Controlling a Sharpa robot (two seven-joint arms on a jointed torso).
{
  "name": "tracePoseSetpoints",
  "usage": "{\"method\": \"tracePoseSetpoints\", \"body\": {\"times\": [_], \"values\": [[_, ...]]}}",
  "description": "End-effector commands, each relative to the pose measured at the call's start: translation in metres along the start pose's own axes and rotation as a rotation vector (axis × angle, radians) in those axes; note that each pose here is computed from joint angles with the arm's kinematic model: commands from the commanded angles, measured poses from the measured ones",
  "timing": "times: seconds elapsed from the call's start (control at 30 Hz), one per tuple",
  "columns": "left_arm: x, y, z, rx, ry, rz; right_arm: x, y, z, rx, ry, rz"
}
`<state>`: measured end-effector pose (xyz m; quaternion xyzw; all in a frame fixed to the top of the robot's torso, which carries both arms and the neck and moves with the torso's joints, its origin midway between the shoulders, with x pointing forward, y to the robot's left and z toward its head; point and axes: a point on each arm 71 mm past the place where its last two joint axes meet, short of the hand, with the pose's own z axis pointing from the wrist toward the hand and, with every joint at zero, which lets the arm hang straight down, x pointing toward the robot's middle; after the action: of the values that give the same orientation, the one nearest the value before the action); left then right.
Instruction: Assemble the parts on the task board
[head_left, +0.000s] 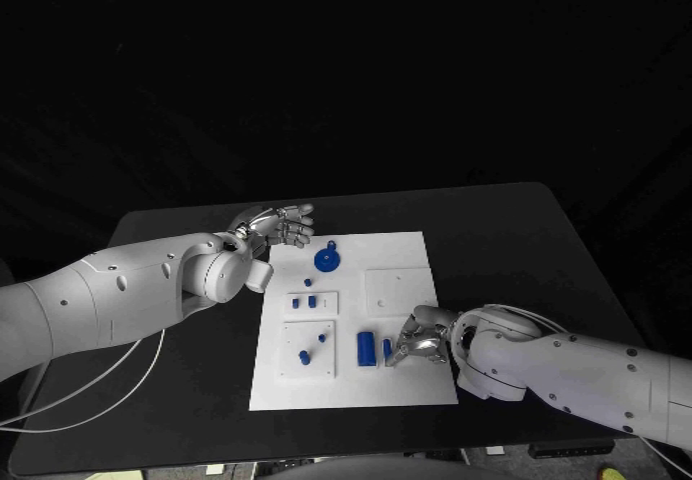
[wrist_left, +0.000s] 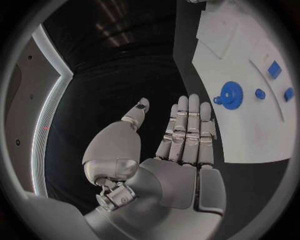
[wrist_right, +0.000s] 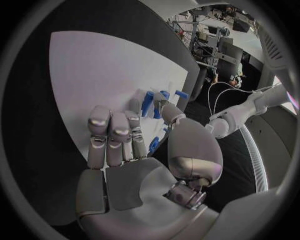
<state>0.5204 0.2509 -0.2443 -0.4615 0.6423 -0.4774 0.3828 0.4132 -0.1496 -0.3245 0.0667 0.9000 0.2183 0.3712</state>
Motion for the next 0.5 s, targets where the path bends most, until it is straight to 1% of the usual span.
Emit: {"method": "tracePoseSetpoints", "body": {"times": [0.03, 0.2, 0.5], "values": [[0.0023, -0.0013, 0.0003, 0.007, 0.012, 0.001, 0.0012, -0.0032, 0.0005, 0.014, -0.005, -0.043], [0.0023, -0.0012, 0.0003, 0.007, 0.012, 0.001, -0.0001, -0.0015, 0.0007, 0.008, -0.03, -0.056], [0.0022, -0.0012, 0.0004, 0.007, 0.011, 0.001, 0.0003, -0.0023, 0.0008, 0.011, -0.022, -0.049]]}}
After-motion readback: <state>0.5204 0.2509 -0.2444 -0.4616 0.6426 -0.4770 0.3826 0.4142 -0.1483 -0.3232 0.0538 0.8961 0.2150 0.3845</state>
